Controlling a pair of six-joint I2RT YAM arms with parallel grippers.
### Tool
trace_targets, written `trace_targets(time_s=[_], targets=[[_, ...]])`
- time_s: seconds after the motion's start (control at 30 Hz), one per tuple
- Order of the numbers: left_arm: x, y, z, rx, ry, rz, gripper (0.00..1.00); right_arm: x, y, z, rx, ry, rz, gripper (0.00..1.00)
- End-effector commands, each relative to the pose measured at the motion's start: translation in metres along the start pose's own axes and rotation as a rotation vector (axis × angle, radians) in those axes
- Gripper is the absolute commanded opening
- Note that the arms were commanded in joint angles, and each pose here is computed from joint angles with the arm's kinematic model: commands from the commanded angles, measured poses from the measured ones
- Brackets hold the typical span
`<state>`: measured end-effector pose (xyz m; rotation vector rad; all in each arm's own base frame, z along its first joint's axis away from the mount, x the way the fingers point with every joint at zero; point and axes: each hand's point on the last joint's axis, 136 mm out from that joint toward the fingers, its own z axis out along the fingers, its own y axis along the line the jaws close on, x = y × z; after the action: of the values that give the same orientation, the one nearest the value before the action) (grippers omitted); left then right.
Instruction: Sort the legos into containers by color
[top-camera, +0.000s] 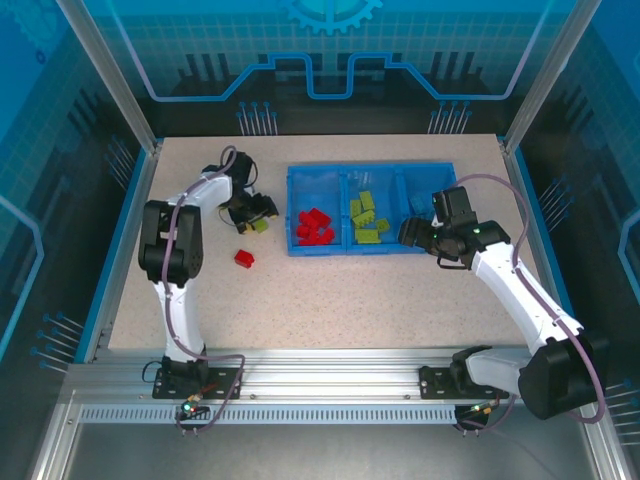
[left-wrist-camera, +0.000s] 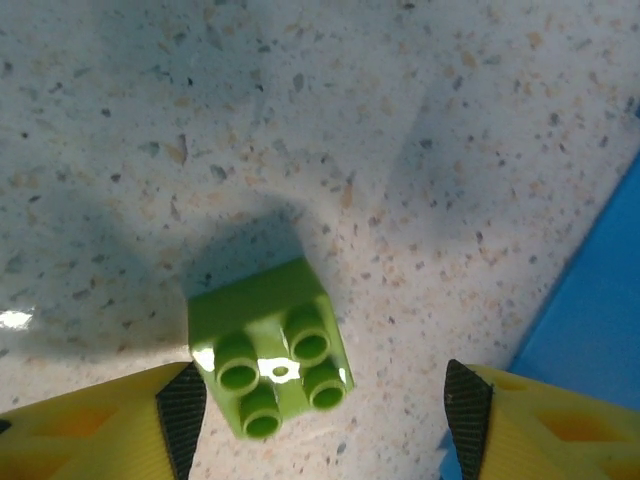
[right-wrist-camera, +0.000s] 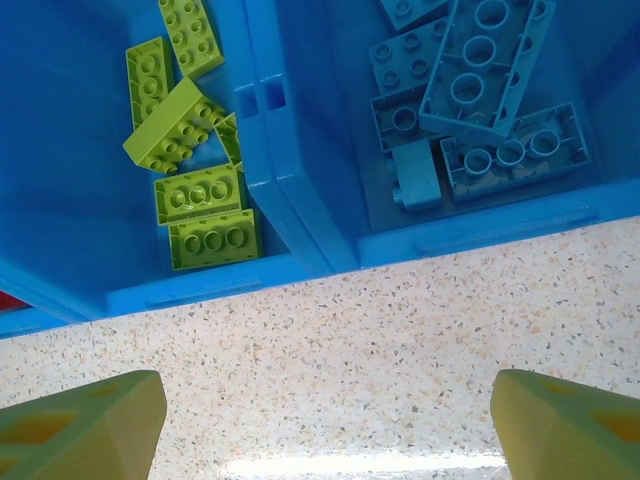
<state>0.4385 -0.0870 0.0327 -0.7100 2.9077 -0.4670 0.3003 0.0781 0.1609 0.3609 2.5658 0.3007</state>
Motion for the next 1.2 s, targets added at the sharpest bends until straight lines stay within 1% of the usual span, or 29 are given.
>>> trace_targets(time_s=[0.0,0.07,0.2,0.27,0.4,0.43,0.47,0.57,0.67,0.8,0.87,1.0,1.1,1.17], targets=[[0.0,0.005,0.012,-0.057,0.024,-0.018,0.59,0.001,-0.006,0.001,0.003,0.007,0.01,0.86],[0.002,0.01,0.018,-0.086,0.034,-0.005,0.53,0.0,-0.008,0.0,0.004,0.004,0.013,0.86],[0.005,0.022,0.026,-0.137,0.04,0.009,0.52,0.001,-0.012,-0.001,0.003,-0.001,0.025,0.86],[0.007,0.025,0.028,-0.14,0.042,0.012,0.49,0.002,-0.014,0.0,0.001,0.0,0.032,0.86],[0.005,0.02,0.021,-0.12,0.016,0.021,0.28,0.003,-0.016,0.0,0.0,0.002,0.036,0.86],[0.004,0.016,0.015,-0.103,-0.002,0.026,0.25,0.002,-0.016,-0.001,-0.002,0.0,0.037,0.86],[0.002,0.011,0.009,-0.086,-0.021,0.03,0.24,0.002,-0.015,-0.001,-0.003,-0.001,0.034,0.86],[-0.003,-0.016,-0.02,-0.017,-0.094,0.064,0.24,0.0,-0.015,-0.003,-0.002,-0.01,0.036,0.86],[-0.003,-0.055,-0.054,0.056,-0.183,0.134,0.24,0.0,-0.015,-0.003,-0.008,-0.018,0.035,0.86],[0.01,-0.12,-0.096,0.139,-0.307,0.274,0.24,0.007,-0.017,-0.001,-0.004,-0.001,0.03,0.85],[0.017,-0.145,-0.112,0.158,-0.363,0.328,0.24,0.009,-0.018,0.0,-0.007,0.003,0.028,0.85],[0.032,-0.187,-0.131,0.199,-0.449,0.398,0.24,0.012,-0.016,0.0,-0.018,0.004,0.018,0.85],[0.03,-0.196,-0.141,0.153,-0.528,0.41,0.25,0.013,-0.016,0.002,-0.016,0.011,0.009,0.85],[0.033,-0.207,-0.144,0.197,-0.535,0.418,0.25,0.013,-0.017,0.004,-0.008,0.02,0.004,0.85]])
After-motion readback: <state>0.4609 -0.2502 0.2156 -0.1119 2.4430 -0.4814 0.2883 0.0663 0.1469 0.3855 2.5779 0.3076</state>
